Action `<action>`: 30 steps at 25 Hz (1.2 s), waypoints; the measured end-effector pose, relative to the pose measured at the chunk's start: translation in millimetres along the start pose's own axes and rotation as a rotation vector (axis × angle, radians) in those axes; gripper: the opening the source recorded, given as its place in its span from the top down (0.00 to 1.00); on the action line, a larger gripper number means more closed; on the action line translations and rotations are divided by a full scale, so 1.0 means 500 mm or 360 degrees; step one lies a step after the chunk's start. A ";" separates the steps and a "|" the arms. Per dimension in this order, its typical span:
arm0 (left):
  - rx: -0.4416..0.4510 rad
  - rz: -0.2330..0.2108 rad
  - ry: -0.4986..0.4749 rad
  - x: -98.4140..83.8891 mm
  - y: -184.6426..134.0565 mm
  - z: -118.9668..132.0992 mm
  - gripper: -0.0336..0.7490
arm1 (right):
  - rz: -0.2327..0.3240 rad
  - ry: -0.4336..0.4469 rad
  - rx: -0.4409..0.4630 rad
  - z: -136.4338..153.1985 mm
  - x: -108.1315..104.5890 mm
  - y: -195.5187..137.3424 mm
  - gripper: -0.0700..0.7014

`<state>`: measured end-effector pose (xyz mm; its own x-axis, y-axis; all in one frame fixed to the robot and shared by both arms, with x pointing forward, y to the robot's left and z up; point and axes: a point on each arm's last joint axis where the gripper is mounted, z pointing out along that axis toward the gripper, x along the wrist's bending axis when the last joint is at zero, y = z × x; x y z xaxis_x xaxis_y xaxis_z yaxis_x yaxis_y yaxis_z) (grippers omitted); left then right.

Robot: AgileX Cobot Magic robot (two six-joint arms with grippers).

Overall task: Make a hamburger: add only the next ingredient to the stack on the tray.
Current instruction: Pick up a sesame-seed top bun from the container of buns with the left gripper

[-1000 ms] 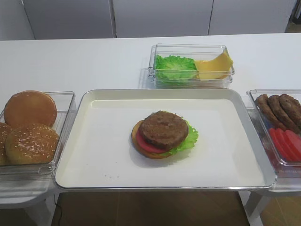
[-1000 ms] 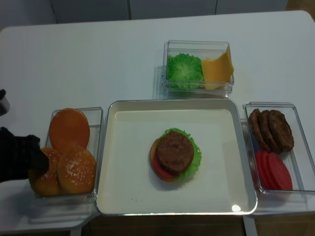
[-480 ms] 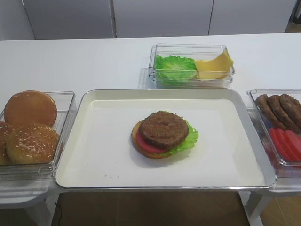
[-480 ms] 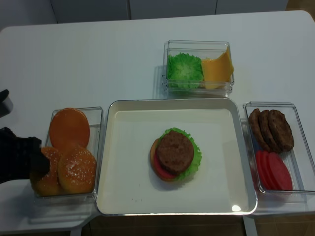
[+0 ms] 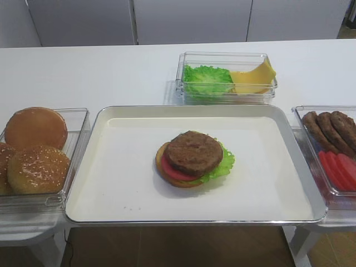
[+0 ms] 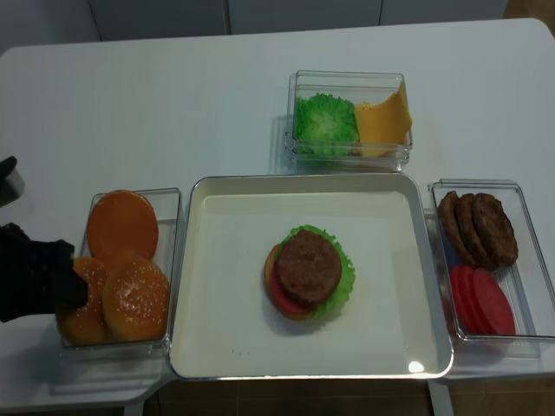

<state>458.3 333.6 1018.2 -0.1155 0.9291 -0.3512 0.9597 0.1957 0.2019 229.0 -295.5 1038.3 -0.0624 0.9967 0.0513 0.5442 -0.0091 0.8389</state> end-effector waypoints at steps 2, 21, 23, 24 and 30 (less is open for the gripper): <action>0.0000 0.0000 0.0000 0.000 0.000 0.000 0.63 | 0.0000 0.0000 0.0000 0.000 0.000 0.000 0.22; -0.0006 0.0017 -0.0112 -0.013 0.001 0.000 0.71 | 0.0000 0.0000 0.0000 0.000 0.000 0.000 0.22; -0.0003 0.0017 -0.0113 -0.013 0.000 0.000 0.71 | 0.0000 0.0000 0.0000 0.000 0.000 0.000 0.22; -0.0003 0.0019 -0.0114 -0.014 0.000 -0.001 0.71 | 0.0000 0.0000 0.0000 0.000 0.000 0.000 0.22; -0.0096 0.0065 -0.0096 -0.024 -0.009 -0.027 0.73 | 0.0000 0.0000 0.0000 0.000 0.000 0.000 0.22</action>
<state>451.7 325.7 1033.8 -0.0590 0.9165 -0.3957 0.9458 0.1781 0.2716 229.0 -295.5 1038.3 -0.0624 0.9967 0.0513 0.5442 -0.0091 0.8389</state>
